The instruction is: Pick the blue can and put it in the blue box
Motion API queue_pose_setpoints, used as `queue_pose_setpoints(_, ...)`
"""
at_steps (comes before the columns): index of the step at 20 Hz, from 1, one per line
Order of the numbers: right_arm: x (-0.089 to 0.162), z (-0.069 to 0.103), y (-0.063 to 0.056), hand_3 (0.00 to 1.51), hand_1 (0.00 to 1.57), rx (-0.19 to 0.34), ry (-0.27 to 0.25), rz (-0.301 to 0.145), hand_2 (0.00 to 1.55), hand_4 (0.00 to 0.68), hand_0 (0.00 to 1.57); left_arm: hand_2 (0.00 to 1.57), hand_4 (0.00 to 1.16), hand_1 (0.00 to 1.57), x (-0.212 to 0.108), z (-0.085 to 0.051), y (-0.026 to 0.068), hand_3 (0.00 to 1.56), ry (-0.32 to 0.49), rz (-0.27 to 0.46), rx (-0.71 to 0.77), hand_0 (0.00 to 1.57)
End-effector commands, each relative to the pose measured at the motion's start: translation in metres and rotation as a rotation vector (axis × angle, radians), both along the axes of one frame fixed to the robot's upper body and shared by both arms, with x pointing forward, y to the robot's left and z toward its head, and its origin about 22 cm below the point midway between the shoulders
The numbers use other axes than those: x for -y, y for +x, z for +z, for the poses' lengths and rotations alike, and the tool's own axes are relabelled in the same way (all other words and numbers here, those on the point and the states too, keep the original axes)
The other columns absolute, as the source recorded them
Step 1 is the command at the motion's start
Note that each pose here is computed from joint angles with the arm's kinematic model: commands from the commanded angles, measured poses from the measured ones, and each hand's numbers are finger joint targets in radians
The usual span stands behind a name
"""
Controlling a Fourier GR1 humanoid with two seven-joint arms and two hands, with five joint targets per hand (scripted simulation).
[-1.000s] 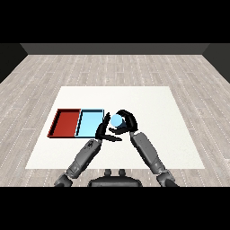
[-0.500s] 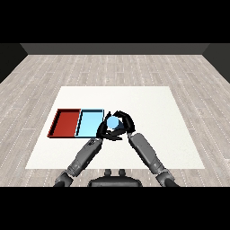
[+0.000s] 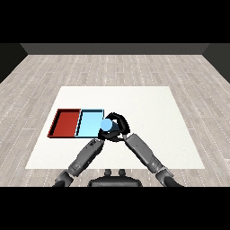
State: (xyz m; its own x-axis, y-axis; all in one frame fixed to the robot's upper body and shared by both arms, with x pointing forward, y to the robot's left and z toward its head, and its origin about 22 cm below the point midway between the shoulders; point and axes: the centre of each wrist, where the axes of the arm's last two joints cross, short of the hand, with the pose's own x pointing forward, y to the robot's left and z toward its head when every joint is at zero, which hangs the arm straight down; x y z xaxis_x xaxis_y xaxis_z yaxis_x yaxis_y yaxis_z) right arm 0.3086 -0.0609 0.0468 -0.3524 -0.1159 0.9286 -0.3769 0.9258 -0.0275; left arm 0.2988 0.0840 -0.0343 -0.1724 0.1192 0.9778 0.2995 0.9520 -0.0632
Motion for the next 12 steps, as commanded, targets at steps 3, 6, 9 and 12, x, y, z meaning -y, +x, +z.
queue_pose_setpoints(3, -0.015, 0.005, 0.001, 1.39, 1.40, -0.003, -0.031, 0.055, 1.44, 0.609, 1.40, 0.45, 0.60, 0.13, 0.001, 0.008, 0.0185, 0.00, 0.224, 0.088, 0.069, 0.13)
queue_pose_setpoints(6, -0.018, -0.004, -0.003, 1.40, 1.46, -0.001, -0.007, 0.040, 1.47, 0.593, 1.46, 0.48, 0.18, 0.32, 0.004, 0.015, 0.0041, 0.33, 0.237, 0.089, 0.080, 0.32)
queue_pose_setpoints(9, -0.027, -0.008, -0.012, 1.40, 1.46, -0.009, -0.014, 0.070, 1.47, 0.596, 1.46, 0.60, 0.19, 0.45, 0.018, 0.018, 0.0109, 0.00, 0.418, 0.112, 0.137, 0.45)
queue_pose_setpoints(12, -0.028, 0.006, -0.004, 1.39, 1.45, 0.020, -0.014, 0.050, 1.46, 0.590, 1.45, 0.00, 0.43, 0.00, 0.013, 0.013, 0.0024, 0.00, 0.188, 0.077, 0.086, 0.00)
